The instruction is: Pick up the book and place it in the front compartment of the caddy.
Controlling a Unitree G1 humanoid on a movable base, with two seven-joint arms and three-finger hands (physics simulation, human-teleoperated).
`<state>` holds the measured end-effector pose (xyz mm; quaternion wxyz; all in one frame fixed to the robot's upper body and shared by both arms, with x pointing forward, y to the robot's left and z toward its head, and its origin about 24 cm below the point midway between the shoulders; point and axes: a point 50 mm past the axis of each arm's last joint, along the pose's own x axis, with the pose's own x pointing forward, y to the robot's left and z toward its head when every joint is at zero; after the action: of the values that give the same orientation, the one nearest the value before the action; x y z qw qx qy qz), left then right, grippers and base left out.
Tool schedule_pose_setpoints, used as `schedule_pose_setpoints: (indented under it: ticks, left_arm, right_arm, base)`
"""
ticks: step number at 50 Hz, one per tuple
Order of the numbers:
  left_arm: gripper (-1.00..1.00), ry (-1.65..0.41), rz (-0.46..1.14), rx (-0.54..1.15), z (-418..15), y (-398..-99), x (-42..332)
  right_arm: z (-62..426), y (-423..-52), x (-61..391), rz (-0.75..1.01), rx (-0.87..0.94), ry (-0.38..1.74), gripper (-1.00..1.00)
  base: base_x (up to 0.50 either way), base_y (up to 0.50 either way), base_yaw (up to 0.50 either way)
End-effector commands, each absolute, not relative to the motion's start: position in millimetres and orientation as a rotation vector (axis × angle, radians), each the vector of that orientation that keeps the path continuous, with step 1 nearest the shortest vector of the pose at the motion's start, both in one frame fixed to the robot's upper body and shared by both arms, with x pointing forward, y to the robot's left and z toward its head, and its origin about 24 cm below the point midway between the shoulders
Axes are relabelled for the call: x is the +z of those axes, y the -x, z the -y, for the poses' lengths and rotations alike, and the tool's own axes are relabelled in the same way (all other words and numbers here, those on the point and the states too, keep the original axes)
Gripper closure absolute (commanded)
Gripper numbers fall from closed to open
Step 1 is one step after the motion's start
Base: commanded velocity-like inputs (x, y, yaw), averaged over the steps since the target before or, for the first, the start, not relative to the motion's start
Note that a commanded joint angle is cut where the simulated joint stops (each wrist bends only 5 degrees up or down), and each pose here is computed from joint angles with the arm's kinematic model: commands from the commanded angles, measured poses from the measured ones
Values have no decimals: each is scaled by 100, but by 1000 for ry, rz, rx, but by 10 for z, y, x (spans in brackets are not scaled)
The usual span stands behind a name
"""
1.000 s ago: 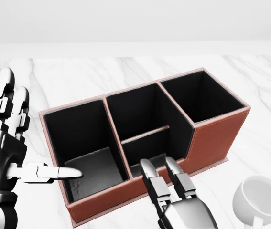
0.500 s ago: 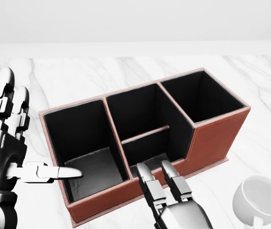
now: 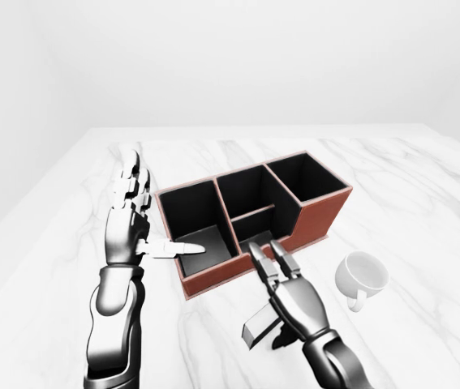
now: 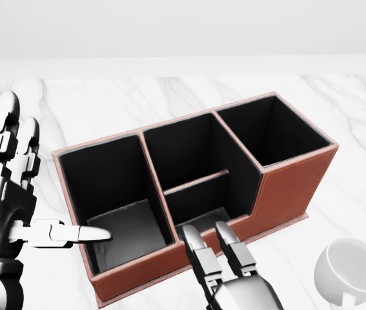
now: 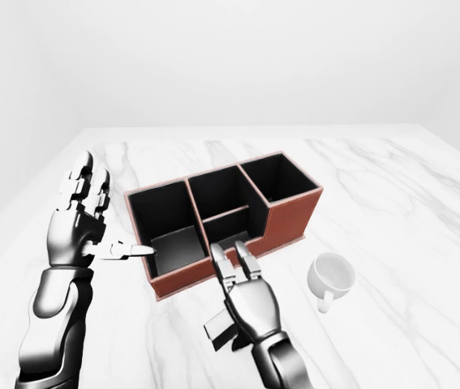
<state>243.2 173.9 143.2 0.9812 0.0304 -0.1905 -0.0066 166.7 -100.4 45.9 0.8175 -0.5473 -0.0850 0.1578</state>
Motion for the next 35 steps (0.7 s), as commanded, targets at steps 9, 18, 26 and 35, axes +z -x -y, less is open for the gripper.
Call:
schedule_pose_setpoints:
  ticks: [9, 18, 26, 35]
  left_arm:
    - [-100, -61, 375, -13, -1739, -2439, 1412]
    - [-100, -61, 379, -14, -1738, -2435, 1422]
    - [-100, -62, 379, -14, -1736, -2433, 1421]
    - [-100, -62, 379, -15, -1731, -2428, 1421]
  right_arm:
    - [994, -1665, 381, 169, 344, 1170, -100]
    - [985, -1659, 351, 165, 347, 1171, -100]
    - [976, -1652, 336, 164, 352, 1171, -100]
    - [971, -1648, 306, 161, 357, 1173, -100]
  base:
    - [0, 0, 0]
    - [0, 0, 0]
    - [0, 0, 0]
    - [0, 0, 0]
